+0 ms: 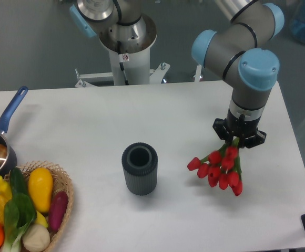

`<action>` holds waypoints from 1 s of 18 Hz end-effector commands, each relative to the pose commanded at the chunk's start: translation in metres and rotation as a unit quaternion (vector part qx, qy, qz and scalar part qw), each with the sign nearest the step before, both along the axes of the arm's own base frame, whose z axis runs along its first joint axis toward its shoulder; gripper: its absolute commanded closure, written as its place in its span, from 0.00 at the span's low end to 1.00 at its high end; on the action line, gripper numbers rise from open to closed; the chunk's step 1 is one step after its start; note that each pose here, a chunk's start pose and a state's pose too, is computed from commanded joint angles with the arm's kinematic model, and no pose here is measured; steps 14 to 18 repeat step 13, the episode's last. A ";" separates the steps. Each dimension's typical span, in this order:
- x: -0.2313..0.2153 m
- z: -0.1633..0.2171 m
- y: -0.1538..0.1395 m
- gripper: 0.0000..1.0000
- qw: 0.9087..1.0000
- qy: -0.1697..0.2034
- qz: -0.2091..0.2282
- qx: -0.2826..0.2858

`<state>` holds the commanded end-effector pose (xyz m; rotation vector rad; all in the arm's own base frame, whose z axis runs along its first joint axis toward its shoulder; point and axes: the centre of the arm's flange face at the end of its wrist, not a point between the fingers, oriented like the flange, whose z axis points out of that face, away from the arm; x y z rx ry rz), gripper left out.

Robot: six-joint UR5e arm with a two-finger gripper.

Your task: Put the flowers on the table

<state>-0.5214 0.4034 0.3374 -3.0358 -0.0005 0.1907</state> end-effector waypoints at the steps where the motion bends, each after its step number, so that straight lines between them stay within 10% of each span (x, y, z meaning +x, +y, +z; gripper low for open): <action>1: 0.000 -0.001 0.001 0.00 1.000 0.004 0.002 0.001; 18: -0.008 -0.001 -0.004 0.00 1.000 0.026 0.004 -0.010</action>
